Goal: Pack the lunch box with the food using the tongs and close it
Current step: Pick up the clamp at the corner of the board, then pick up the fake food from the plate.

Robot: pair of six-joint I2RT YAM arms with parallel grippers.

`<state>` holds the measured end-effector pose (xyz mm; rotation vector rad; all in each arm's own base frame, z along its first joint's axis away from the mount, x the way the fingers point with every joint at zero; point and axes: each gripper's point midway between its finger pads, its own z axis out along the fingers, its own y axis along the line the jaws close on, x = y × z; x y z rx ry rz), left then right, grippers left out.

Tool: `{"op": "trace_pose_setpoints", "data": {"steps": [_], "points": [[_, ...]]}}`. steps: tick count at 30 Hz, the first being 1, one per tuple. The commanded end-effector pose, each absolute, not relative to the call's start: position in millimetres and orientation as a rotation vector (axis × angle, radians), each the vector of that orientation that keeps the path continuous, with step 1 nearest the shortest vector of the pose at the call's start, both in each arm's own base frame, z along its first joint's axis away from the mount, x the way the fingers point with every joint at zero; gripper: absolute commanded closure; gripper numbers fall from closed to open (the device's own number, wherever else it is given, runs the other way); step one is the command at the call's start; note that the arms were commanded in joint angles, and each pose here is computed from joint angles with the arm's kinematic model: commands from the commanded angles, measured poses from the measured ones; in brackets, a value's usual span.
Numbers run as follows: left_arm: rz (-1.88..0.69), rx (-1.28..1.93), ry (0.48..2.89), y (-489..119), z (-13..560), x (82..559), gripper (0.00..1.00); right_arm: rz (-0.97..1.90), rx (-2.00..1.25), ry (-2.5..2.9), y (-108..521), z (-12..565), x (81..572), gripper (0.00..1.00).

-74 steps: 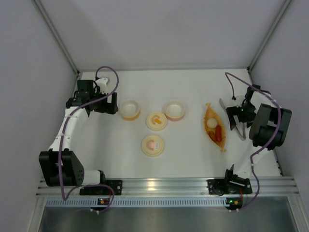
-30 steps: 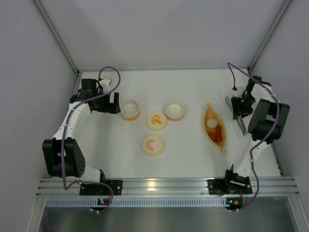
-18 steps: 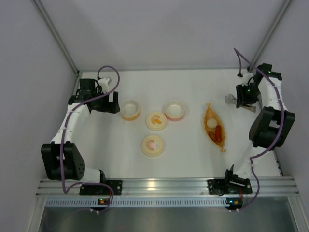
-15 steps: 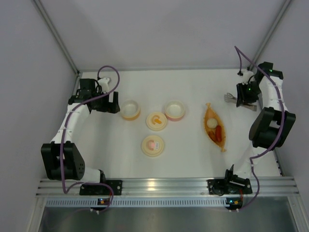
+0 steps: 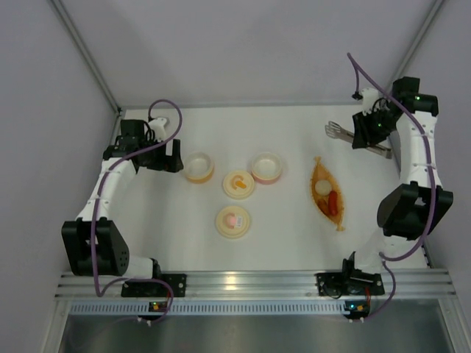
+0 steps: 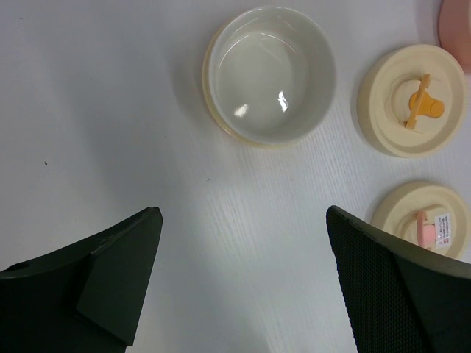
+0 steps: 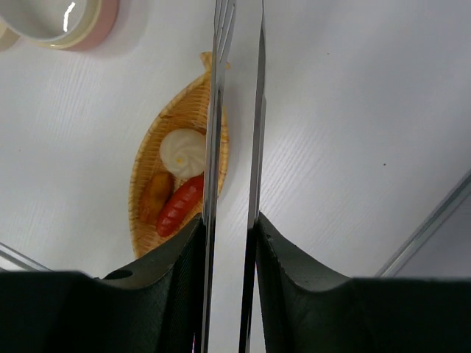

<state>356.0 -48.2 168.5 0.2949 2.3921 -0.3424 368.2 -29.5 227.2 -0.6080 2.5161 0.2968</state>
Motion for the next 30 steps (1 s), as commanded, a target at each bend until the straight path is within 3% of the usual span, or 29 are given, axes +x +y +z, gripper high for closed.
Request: {"op": "trace_pose_setpoints", "data": {"steps": [1,16,30], "points": [[-0.356,0.335,2.310,-52.9,197.5,358.6,0.02,0.390,-0.789,2.508,3.7,249.3,322.5,0.69],[-0.459,0.408,2.307,-67.2,202.0,341.3,0.02,0.324,-1.068,2.527,3.9,220.9,237.3,0.67],[-0.467,0.407,2.321,-67.8,199.8,334.0,0.02,0.360,-1.074,2.639,-1.1,190.6,218.0,0.66]]}}
